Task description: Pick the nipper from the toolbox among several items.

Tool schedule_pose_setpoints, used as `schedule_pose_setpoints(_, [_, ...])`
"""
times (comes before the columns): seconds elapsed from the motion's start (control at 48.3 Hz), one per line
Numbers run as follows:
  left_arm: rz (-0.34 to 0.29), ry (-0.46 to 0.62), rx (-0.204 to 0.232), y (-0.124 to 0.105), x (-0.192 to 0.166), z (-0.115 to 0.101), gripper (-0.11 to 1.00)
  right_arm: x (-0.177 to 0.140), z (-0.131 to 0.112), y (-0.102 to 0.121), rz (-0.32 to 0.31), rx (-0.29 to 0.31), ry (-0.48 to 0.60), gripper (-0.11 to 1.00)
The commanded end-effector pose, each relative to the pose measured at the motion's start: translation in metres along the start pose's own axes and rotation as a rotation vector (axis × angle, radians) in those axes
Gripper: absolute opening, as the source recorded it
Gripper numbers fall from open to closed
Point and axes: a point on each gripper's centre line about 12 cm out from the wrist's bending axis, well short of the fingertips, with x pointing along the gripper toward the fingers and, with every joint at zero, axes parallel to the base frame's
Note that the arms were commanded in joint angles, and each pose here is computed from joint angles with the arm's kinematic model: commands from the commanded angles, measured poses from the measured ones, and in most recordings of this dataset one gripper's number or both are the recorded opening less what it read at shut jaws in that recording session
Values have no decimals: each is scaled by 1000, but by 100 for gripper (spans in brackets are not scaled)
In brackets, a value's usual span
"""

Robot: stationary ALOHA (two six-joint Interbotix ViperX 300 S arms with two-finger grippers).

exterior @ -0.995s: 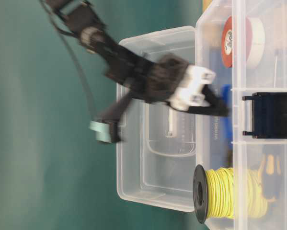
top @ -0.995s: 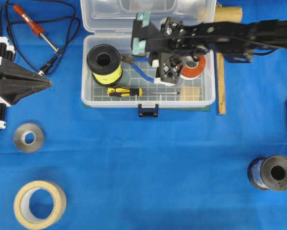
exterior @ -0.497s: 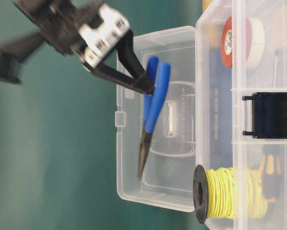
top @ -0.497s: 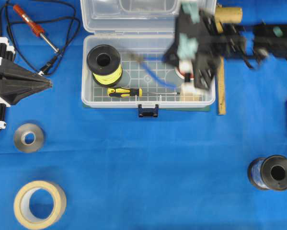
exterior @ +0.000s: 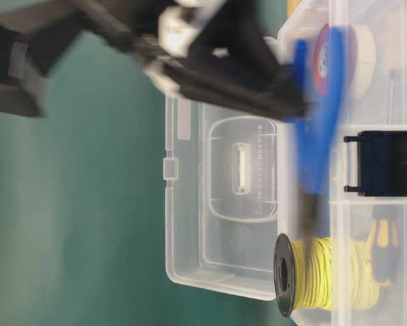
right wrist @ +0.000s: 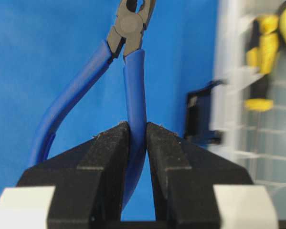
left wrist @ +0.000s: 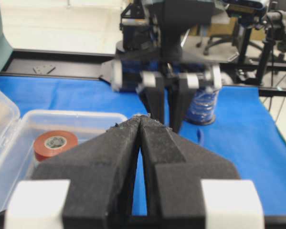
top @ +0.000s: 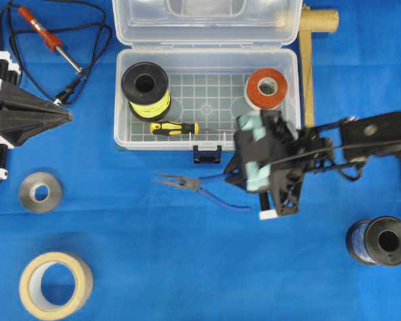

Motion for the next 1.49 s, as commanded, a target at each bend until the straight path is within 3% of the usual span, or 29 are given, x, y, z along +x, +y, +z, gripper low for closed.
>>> schedule_pose_setpoints(0.0, [3,-23,-1,0,2,7,0,9,0,9,17,11,-8,13])
schedule_pose_setpoints(0.29, [3,-25,-1,0,2,8,0,56,-31,25,27,44,121,13])
schedule_pose_setpoints(0.684, [3,-17,-11,0,2,6,0,68,-36,22,9,71,174,13])
schedule_pose_setpoints(0.725, [3,-17,-12,0,2,6,0,67,-37,21,5,71,184,17])
schedule_pose_setpoints(0.808, [3,-17,-12,0,2,6,0,62,-32,20,1,68,192,41])
schedule_pose_setpoints(0.912, [3,-20,-12,0,1,7,0,44,-19,20,1,68,170,72])
schedule_pose_setpoints(0.974, [3,-19,-12,0,1,6,0,24,-6,21,7,64,137,83])
schedule_pose_setpoints(1.098, [3,-19,-12,0,1,6,0,-21,15,21,14,43,55,74])
schedule_pose_setpoints(1.243, [2,-22,-14,0,1,7,0,-75,25,16,5,-4,-59,74])
schedule_pose_setpoints(1.471, [2,-22,-14,0,1,7,0,-140,0,-3,-13,-14,-219,74])
